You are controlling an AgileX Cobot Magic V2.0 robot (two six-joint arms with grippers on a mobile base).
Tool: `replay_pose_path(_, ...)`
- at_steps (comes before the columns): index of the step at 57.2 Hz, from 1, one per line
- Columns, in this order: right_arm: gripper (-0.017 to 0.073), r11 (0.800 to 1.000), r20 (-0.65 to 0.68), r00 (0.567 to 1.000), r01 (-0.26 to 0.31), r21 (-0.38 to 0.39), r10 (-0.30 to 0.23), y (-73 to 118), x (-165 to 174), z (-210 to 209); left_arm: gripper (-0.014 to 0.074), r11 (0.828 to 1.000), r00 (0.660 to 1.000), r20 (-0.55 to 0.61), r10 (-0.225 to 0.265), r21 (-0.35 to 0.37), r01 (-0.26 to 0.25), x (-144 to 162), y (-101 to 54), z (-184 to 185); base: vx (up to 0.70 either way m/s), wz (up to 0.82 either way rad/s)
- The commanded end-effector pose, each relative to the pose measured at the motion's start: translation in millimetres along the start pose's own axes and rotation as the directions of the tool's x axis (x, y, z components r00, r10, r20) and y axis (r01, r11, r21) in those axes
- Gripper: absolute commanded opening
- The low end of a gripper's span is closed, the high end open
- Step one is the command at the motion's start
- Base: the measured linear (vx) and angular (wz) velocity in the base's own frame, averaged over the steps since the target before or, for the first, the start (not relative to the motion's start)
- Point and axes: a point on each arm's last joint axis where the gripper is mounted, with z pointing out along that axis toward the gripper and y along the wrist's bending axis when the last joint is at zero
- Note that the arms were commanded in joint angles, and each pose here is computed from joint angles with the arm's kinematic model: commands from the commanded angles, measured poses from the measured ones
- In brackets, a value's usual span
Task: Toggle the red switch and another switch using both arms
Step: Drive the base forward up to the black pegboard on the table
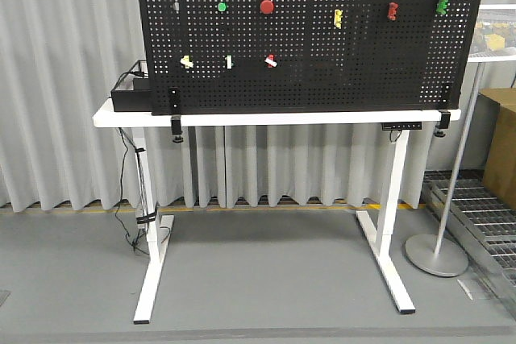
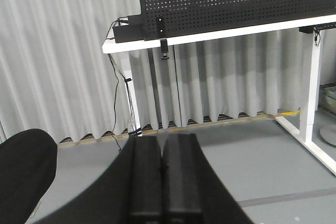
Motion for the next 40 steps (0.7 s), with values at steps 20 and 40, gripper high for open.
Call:
replay_pose_path(20, -0.0006, 1.000, 0.091, 0.996, 0.011, 0.008, -0.012, -0.4, -6.7, -0.8, 0.0003, 1.000, 0.997, 0.078, -0.007, -0.010, 0.007, -1.8, 0.4, -0.8, 0.12, 0.07)
replay_pose_path(40, -0.0006, 1.000, 0.091, 0.996, 0.011, 0.008, -0.012, -0.4, -6.7, -0.8, 0.0003, 1.000, 0.997, 0.078, -0.007, -0.010, 0.007, -1.8, 0.4, -0.8, 0.12, 0.01)
